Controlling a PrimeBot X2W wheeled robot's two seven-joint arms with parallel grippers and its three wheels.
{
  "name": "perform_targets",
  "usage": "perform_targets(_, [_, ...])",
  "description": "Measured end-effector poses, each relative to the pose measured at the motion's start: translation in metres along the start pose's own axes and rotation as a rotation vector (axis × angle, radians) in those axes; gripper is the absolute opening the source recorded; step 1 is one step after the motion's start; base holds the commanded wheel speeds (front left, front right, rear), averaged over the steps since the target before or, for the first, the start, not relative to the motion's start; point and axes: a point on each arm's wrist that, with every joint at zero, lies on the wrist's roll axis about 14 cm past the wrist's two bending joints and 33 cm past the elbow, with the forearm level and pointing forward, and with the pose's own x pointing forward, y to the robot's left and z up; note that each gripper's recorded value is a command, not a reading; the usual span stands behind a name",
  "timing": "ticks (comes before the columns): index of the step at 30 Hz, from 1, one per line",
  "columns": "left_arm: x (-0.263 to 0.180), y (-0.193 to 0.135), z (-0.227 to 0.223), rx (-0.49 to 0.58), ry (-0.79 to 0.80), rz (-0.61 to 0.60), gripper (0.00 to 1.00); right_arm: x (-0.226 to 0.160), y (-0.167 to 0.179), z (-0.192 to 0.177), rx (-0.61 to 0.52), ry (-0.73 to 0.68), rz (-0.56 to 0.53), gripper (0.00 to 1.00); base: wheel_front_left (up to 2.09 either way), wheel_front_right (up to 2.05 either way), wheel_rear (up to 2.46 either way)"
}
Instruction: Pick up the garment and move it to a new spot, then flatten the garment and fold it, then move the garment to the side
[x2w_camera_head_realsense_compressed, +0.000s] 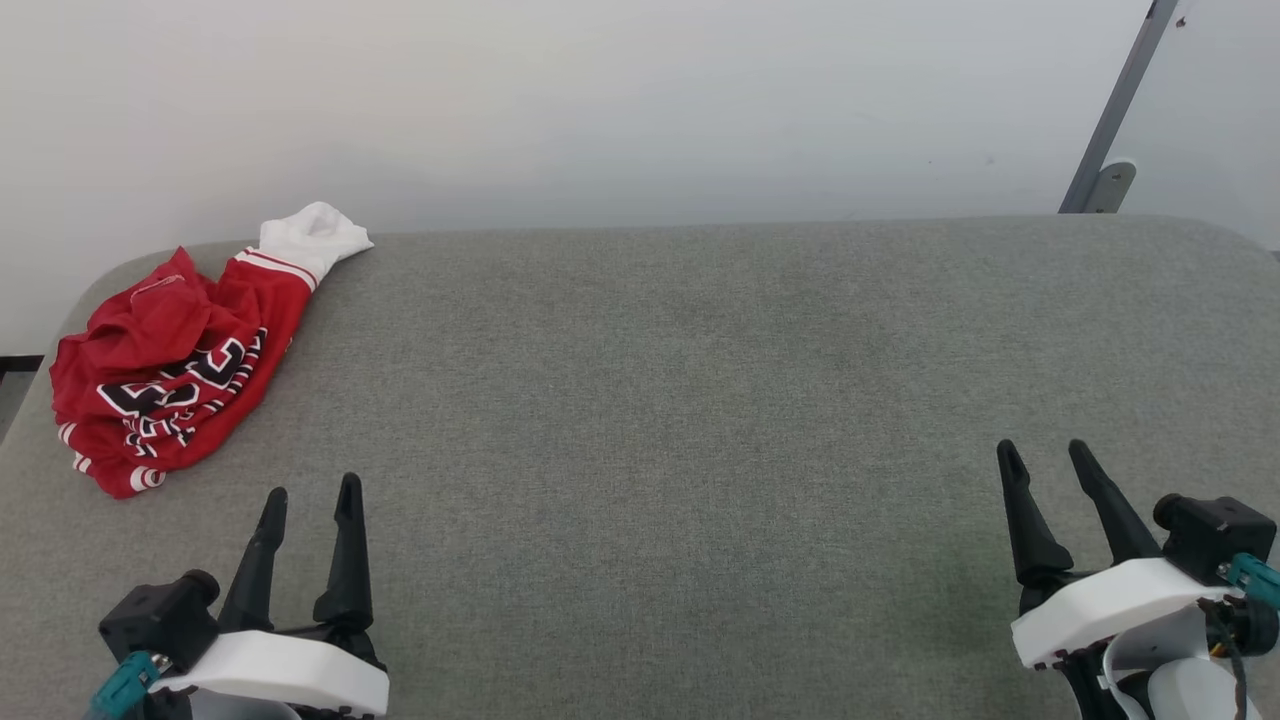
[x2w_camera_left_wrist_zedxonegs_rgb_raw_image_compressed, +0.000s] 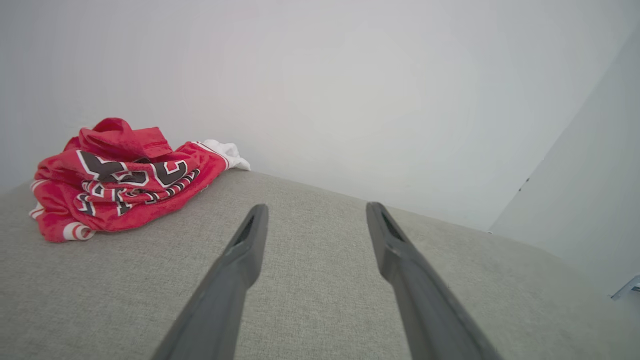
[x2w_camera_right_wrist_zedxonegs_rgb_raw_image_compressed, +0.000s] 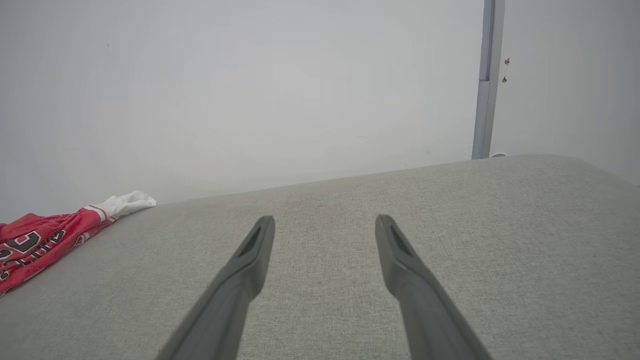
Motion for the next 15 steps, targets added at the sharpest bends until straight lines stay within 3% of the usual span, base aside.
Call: perform_targets(15, [-0.0034, -0.006, -0.0006, 0.105, -0.012, -0.039, 1.0, -0.0003, 0.0053, 0.0049, -0.131, -0.024, 0.034, 1.0, 0.0, 0.0, 0.0])
